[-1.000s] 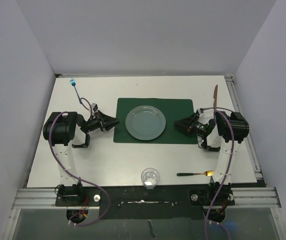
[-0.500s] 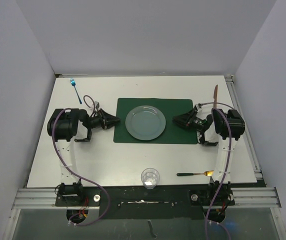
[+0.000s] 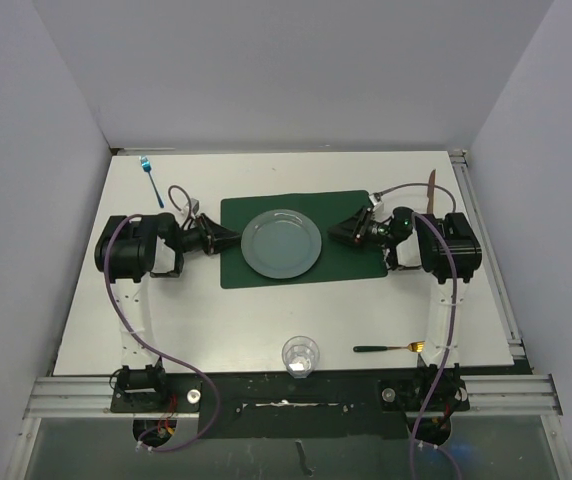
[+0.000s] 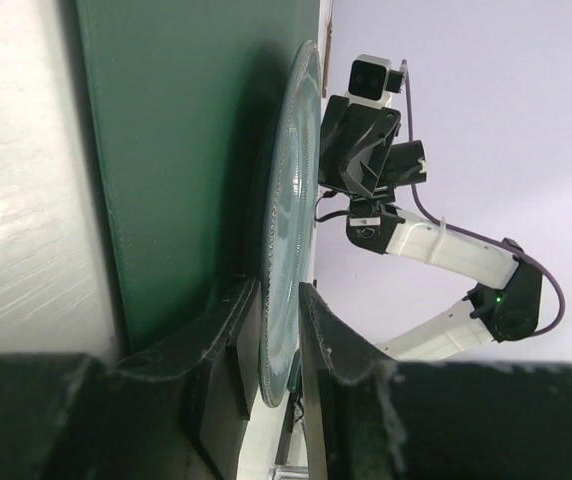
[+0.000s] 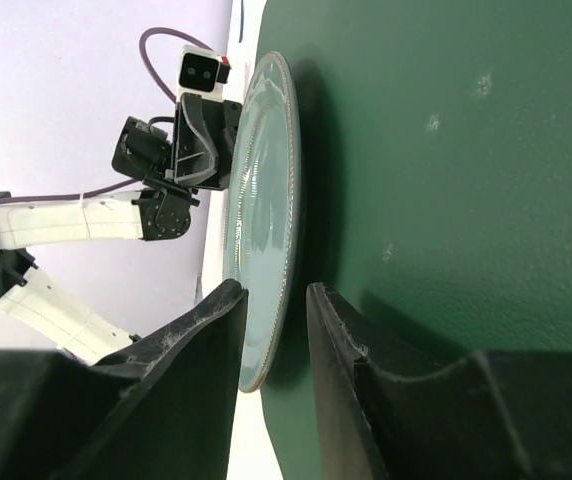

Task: Set the dinner table for one person
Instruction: Adjust the napkin at the center of the board, then adjust the plate on the napkin.

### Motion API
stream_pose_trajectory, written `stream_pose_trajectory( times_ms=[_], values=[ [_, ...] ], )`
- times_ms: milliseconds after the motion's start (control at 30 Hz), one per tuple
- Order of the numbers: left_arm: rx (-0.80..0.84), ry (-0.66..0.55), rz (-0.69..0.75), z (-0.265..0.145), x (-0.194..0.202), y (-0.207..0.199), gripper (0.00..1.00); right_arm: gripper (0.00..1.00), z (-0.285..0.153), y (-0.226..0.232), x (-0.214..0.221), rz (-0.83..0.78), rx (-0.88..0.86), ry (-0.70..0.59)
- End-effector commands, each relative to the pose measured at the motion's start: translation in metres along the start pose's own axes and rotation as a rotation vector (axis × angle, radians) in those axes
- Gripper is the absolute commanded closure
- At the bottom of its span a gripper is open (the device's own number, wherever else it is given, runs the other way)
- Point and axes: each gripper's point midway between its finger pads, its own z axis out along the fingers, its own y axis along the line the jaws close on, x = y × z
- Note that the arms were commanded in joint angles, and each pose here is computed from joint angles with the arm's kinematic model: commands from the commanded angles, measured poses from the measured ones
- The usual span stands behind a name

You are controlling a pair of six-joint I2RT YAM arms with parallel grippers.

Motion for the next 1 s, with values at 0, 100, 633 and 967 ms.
stream_pose_trajectory(
  times_ms=[0, 100, 633, 967],
  values=[
    [-0.005, 0.004, 0.028, 0.002, -0.004, 0.003, 0.79, 0.67, 0.01, -0.008, 0.007, -0.014, 0.034, 0.018],
    [-0.016, 0.007, 0.008, 0.002, -0.005, -0.001, 0.79, 0.67, 0.011, -0.007, 0.011, -0.011, 0.035, 0.023],
    [-0.098, 0.062, 0.092, 0.026, -0.013, 0.004, 0.79, 0.67, 0.029, -0.014, 0.038, -0.095, 0.198, 0.142],
    [-0.065, 0.112, 0.106, 0.031, -0.005, 0.005, 0.79, 0.93, 0.035, -0.023, 0.048, -0.073, 0.211, 0.162]
  ],
)
